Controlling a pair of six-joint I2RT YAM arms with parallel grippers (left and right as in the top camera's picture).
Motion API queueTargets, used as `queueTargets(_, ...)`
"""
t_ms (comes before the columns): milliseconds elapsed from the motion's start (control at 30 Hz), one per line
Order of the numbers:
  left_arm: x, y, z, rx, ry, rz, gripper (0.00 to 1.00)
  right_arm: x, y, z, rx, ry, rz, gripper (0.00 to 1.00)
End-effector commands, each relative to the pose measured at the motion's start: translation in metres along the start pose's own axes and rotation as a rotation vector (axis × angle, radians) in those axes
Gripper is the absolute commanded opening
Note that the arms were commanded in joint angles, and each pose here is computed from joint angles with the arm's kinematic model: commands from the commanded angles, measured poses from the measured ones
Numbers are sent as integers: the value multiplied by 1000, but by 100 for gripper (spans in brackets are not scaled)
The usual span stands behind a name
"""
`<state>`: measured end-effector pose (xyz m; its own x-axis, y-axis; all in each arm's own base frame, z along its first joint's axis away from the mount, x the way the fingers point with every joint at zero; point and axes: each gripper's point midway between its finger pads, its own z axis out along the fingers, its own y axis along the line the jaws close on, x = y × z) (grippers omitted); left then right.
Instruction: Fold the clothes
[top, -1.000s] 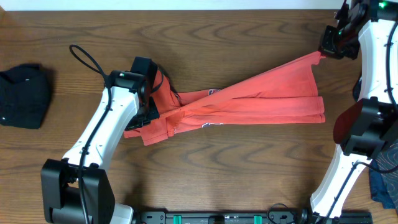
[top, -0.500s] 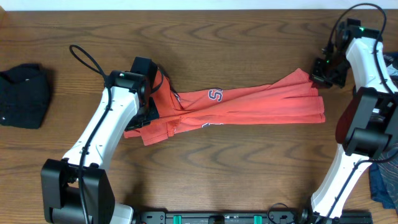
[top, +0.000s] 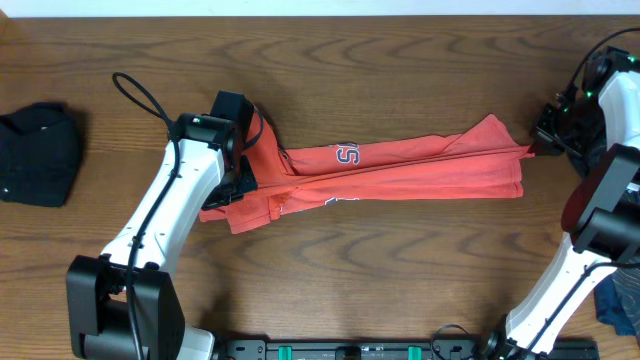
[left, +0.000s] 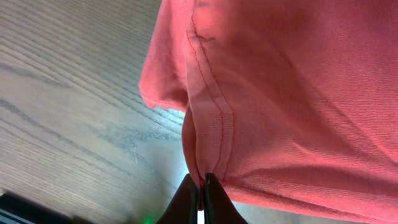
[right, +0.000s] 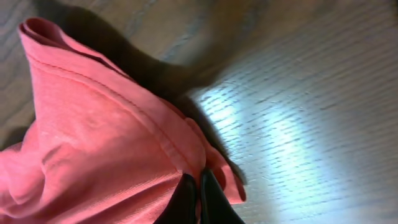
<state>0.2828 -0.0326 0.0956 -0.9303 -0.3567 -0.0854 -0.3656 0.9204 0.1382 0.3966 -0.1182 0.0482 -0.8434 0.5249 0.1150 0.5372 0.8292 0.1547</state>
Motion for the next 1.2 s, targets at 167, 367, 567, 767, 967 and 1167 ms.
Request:
queueTargets(167,-1,10,-2,-38,-20,5,6,9,36,1,44,-18,-136,1)
queueTargets(367,-1,10,-2,-38,-20,4,6,16,52,4,50,-11,-180,1)
queueTargets(567,-1,10,-2,-38,-20,5,6,21,56,5,55,1,-196,36)
queueTargets(767,-2,10,-2,-37,-20,5,6,23,54,5,64,12,-201,59)
queueTargets(967,-2,10,-2,-36,-21,4,10,16,58,-2,56,-19,-240,40)
queueTargets(1167,-10,7,-7,-18,-49,-3,29,-1,76,-45,21,-112,-256,66)
